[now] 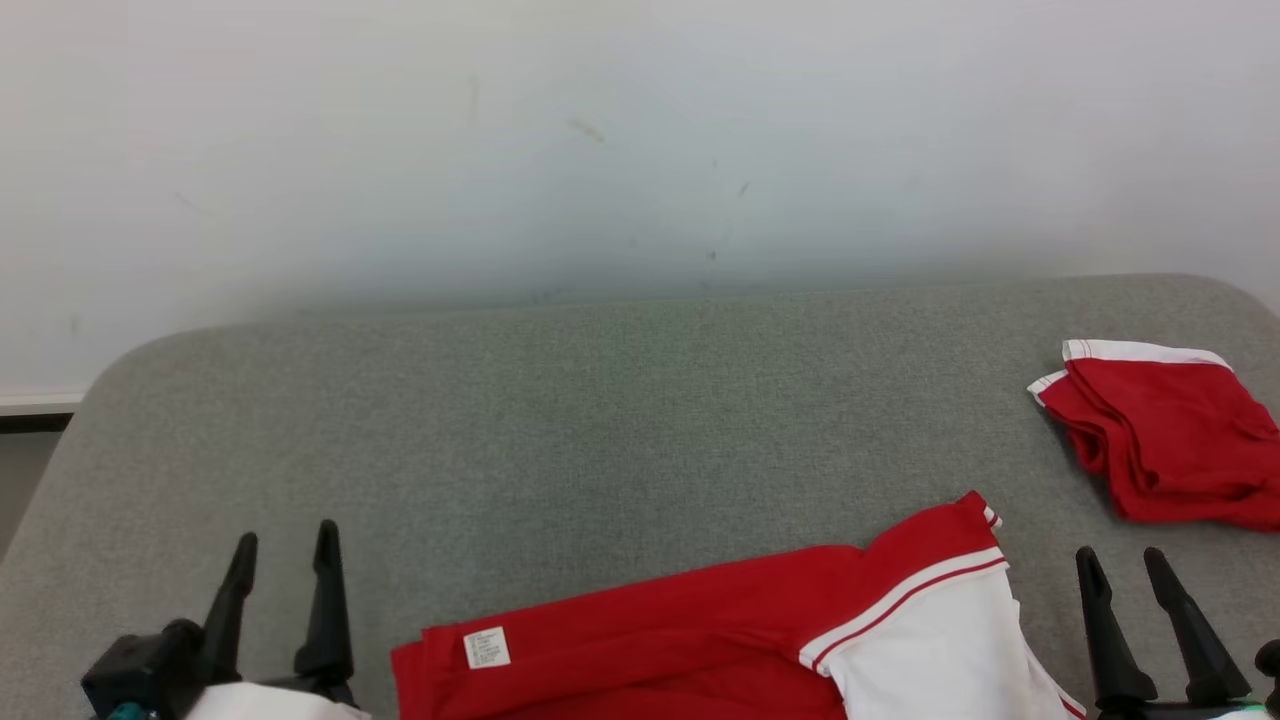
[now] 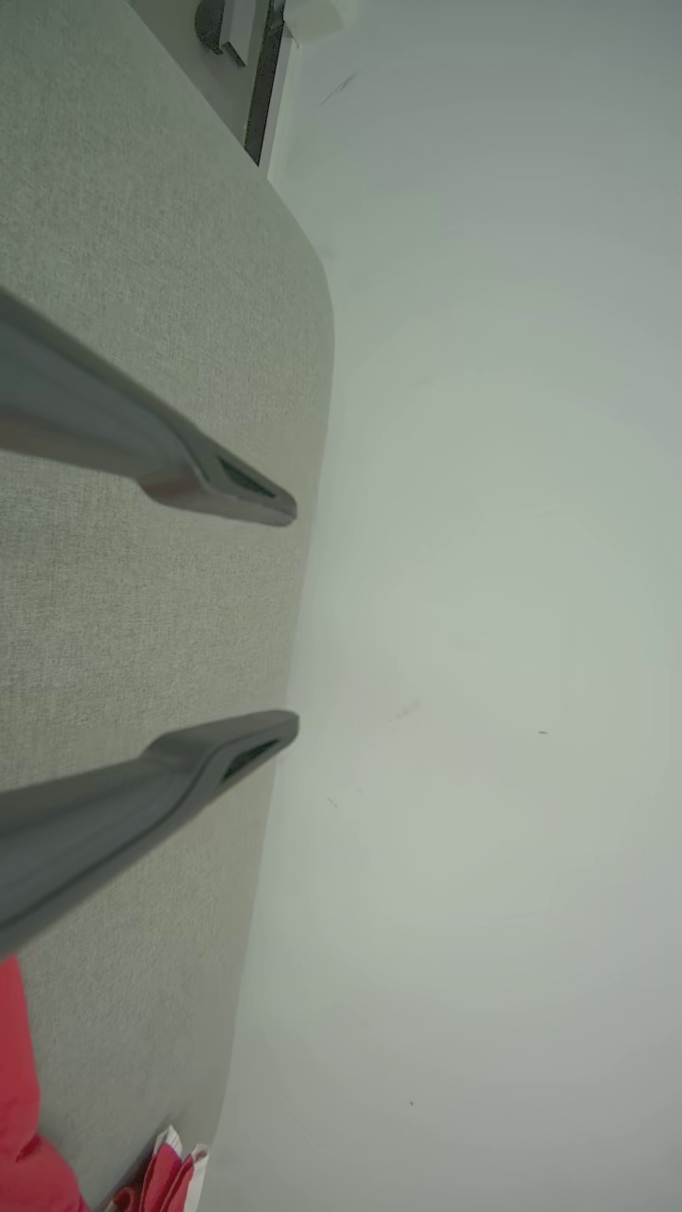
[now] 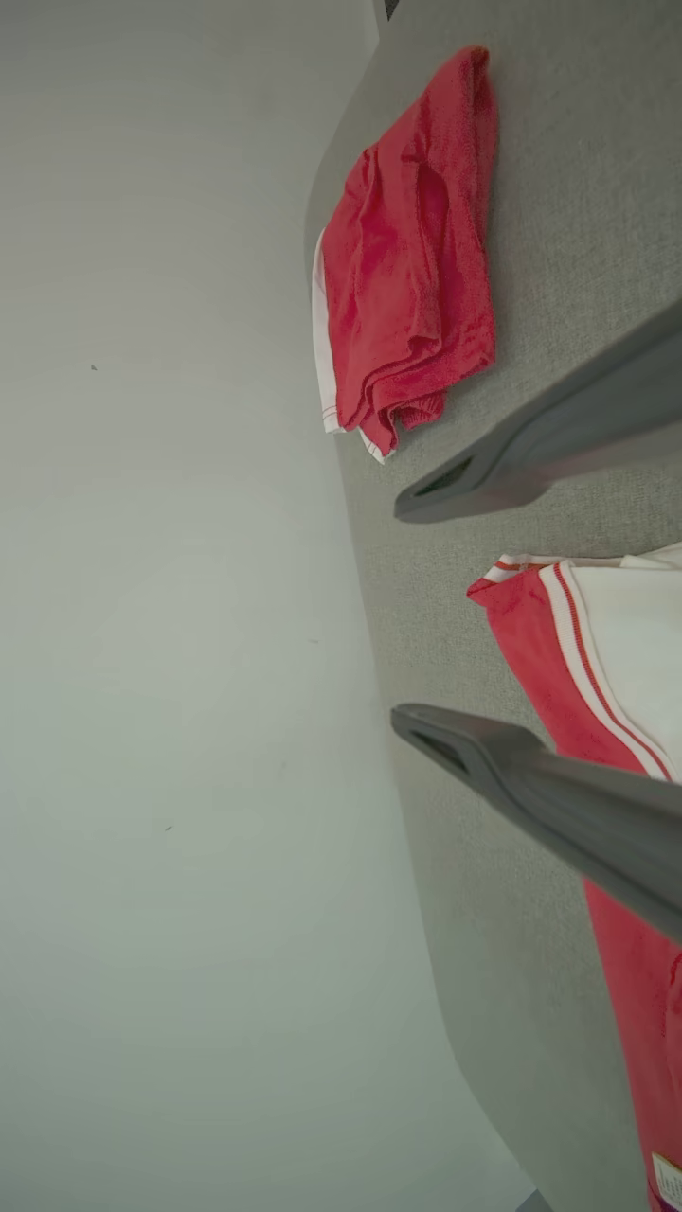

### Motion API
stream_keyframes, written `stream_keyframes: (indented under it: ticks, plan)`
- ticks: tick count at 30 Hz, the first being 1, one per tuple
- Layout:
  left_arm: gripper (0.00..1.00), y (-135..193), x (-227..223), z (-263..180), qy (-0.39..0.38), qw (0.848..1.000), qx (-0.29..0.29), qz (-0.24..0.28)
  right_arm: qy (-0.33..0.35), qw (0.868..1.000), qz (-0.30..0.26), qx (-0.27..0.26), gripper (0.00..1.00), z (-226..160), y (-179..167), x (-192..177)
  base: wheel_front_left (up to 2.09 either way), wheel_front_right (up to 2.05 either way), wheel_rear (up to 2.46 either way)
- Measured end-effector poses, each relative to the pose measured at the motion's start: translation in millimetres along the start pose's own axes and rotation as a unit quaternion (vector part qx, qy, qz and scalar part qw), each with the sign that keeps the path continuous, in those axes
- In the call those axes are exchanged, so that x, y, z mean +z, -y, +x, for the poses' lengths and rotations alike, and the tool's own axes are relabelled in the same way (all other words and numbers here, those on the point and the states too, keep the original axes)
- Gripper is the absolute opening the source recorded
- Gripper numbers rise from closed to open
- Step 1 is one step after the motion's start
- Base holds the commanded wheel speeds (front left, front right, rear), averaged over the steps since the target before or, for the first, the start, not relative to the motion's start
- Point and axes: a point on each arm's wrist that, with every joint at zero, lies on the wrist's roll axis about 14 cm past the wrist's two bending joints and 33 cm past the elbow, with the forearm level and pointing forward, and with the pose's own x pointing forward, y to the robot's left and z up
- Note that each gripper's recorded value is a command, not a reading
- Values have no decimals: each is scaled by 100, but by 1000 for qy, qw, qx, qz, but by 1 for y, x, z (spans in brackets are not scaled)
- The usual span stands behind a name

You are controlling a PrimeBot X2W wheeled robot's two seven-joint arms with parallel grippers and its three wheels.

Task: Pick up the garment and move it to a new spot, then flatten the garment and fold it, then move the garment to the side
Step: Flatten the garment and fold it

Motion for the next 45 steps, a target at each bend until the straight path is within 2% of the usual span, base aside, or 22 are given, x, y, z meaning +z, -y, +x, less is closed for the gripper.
stream_keyframes:
  ticks: [13,18,27,33,37,41,42,43,44,45]
  plan:
    - [100,8,-21,-4,-7,1000,-4,-15,-51,998,-13,-17,100,3,9,-29,0,0,0]
    - [100,11,-26,-3,-9,1000,-9,-22,-133,991,-4,-17,100,5,8,-59,0,0,0]
    - [100,7,-31,-1,-13,1000,-10,-24,-277,961,8,-28,100,12,12,-109,0,0,0]
    - [100,-2,-34,-5,-17,1000,1,-25,-360,932,10,-42,100,7,17,-137,0,0,0]
    - [100,-8,-35,-7,-19,999,9,-24,-400,916,7,-38,100,6,14,-147,0,0,0]
    - [100,-12,-36,-10,-20,999,16,-22,-451,892,13,-23,100,0,5,-156,0,0,0]
    - [100,-13,-36,-11,-20,999,17,-22,-457,889,16,-18,64,0,2,-156,0,0,0]
    - [100,-14,-36,-11,-20,999,19,-22,-459,888,19,-14,42,-1,-1,-156,0,0,0]
    - [100,-14,-36,-11,-19,999,18,-22,-460,887,21,-9,27,-1,-4,-155,0,0,0]
    - [100,-14,-35,-11,-19,999,19,-23,-460,888,22,-4,0,-2,-6,-155,0,0,0]
